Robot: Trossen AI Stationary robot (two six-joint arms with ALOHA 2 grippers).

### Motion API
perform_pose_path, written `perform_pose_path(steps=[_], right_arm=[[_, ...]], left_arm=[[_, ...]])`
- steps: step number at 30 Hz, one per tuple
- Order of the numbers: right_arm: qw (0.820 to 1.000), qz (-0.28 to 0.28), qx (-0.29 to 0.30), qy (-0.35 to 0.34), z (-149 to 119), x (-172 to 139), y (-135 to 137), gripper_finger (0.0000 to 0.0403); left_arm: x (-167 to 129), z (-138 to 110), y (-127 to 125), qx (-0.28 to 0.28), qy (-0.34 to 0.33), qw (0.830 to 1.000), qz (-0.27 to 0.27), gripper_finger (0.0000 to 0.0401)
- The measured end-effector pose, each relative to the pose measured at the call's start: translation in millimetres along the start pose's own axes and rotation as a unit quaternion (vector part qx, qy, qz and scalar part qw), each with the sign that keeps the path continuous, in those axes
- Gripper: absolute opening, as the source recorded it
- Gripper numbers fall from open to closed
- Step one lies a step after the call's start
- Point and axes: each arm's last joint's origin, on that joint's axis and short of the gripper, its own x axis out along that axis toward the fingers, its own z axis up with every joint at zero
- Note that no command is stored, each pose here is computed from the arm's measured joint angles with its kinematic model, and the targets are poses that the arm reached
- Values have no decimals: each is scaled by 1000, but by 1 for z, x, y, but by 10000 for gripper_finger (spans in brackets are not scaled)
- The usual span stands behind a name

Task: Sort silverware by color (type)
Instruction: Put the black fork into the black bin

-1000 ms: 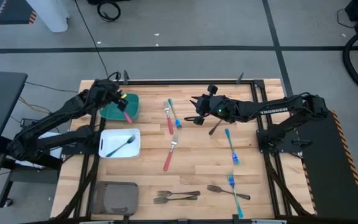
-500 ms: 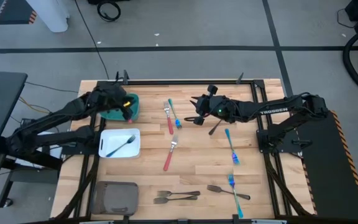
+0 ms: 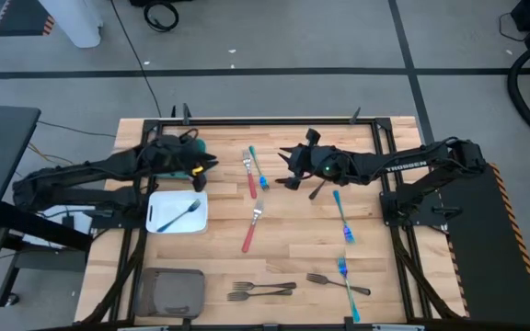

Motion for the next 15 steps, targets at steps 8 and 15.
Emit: perform_pose_path(steps=[8,15], right_arm=[[997,72,39,-12,1,-1,5,78],[989,140,30,-18,2,-8,19,78]], left_arm=[[19,-8,-24,55,32,997,-53,92],[33,-14,-50,84,38,989,-112,92]])
